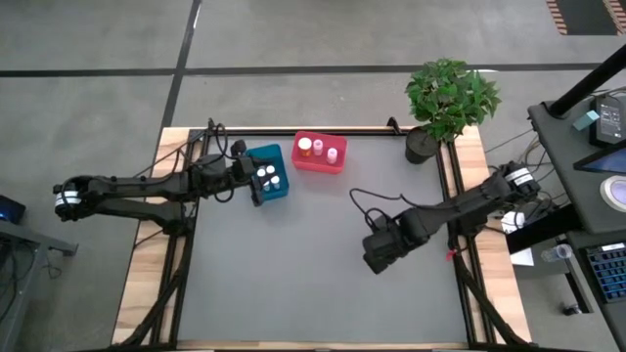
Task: Pick and place medicine bottles into bin by pill shape (circle, oval)
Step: Put the white capsule bottle into the red bin
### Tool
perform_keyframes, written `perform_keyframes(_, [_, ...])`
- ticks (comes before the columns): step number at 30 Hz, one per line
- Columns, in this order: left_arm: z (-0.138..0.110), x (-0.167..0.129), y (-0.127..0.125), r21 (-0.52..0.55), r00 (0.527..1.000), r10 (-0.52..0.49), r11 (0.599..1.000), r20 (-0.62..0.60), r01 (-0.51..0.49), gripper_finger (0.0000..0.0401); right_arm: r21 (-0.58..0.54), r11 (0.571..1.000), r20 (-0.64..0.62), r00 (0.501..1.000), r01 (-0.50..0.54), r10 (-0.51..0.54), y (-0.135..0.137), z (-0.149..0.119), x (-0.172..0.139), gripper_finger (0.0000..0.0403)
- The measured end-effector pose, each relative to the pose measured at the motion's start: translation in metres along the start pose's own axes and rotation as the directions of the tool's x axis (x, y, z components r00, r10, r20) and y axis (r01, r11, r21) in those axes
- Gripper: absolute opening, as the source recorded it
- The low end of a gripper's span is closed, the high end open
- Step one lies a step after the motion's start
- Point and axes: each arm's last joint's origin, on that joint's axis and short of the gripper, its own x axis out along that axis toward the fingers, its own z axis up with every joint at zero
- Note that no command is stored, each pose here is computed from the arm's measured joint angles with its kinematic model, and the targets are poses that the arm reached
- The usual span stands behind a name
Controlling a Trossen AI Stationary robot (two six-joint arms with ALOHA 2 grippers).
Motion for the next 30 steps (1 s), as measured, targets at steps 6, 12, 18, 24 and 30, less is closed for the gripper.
perform_keyframes(6, [-0.001, 0.0, 0.0, 0.001, 1.0, 0.003, 1.0, -0.004, -0.003, 0.0141, 0.034, 0.999, 0.004, 1.0, 0.027, -0.027, -0.003, 0.016, 0.007, 0.0174])
perform_keyframes(12, [-0.001, -0.001, 0.0, 0.019, 1.0, 0.009, 1.0, -0.004, -0.009, 0.0141, -0.006, 0.998, -0.013, 0.998, 0.057, -0.057, 0.001, 0.022, 0.024, 0.026])
perform_keyframes(18, [-0.002, -0.001, 0.001, 0.023, 1.0, 0.026, 0.999, -0.009, -0.026, 0.0141, -0.026, 0.994, -0.029, 0.994, 0.103, -0.103, 0.004, 0.025, 0.045, 0.029])
perform_keyframes(24, [-0.002, -0.001, 0.001, 0.025, 1.0, 0.026, 0.999, -0.01, -0.026, 0.0141, -0.056, 0.987, -0.048, 0.987, 0.154, -0.157, 0.002, 0.026, 0.068, 0.0257])
perform_keyframes(30, [-0.002, -0.001, 0.001, 0.025, 1.0, 0.026, 0.999, -0.009, -0.026, 0.0141, -0.071, 0.988, -0.054, 0.988, 0.138, -0.142, 0.003, 0.026, 0.068, 0.0183])
